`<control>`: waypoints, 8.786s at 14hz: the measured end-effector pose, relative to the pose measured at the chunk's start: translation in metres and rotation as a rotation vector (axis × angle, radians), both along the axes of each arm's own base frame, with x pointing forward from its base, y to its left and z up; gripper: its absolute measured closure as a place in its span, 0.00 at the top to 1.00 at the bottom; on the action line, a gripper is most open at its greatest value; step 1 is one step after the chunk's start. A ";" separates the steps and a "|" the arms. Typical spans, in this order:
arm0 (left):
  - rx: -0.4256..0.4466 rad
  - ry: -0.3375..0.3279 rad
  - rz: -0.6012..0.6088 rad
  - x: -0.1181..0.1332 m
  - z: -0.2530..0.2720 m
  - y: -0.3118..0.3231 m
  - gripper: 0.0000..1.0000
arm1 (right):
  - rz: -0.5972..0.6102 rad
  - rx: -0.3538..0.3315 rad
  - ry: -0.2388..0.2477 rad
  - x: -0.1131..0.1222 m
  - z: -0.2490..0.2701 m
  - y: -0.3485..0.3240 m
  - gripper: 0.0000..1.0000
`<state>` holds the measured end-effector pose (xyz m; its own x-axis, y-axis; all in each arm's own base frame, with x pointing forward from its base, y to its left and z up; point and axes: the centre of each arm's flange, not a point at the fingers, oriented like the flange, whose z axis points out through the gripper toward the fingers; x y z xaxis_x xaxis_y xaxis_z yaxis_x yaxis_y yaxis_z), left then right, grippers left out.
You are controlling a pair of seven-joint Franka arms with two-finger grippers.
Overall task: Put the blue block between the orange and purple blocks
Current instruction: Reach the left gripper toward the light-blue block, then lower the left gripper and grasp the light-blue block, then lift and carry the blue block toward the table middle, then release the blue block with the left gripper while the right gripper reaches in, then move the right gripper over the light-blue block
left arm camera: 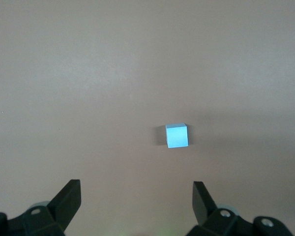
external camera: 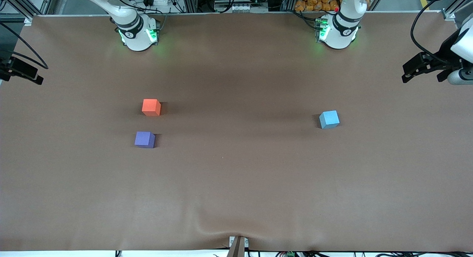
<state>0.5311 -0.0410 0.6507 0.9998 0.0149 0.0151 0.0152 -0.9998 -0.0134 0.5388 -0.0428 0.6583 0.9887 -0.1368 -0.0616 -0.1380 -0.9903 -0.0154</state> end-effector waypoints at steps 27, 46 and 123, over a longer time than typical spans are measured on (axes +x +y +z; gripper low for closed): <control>-0.003 0.007 -0.022 0.000 -0.229 -0.011 1.00 | 0.002 0.000 -0.005 0.000 0.001 0.001 1.00; -0.090 0.075 0.059 -0.028 -0.428 -0.071 1.00 | 0.002 0.000 -0.005 0.000 0.001 0.001 1.00; 0.003 0.002 0.364 0.091 -0.046 0.015 1.00 | 0.069 0.007 0.029 0.042 -0.173 0.380 1.00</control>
<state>0.6219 -0.0263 0.6044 0.9290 0.3698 0.0132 0.3700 -0.9289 -0.0166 0.5808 0.3377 0.4852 0.9935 -0.0683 -0.0906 -0.0704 -0.9973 -0.0196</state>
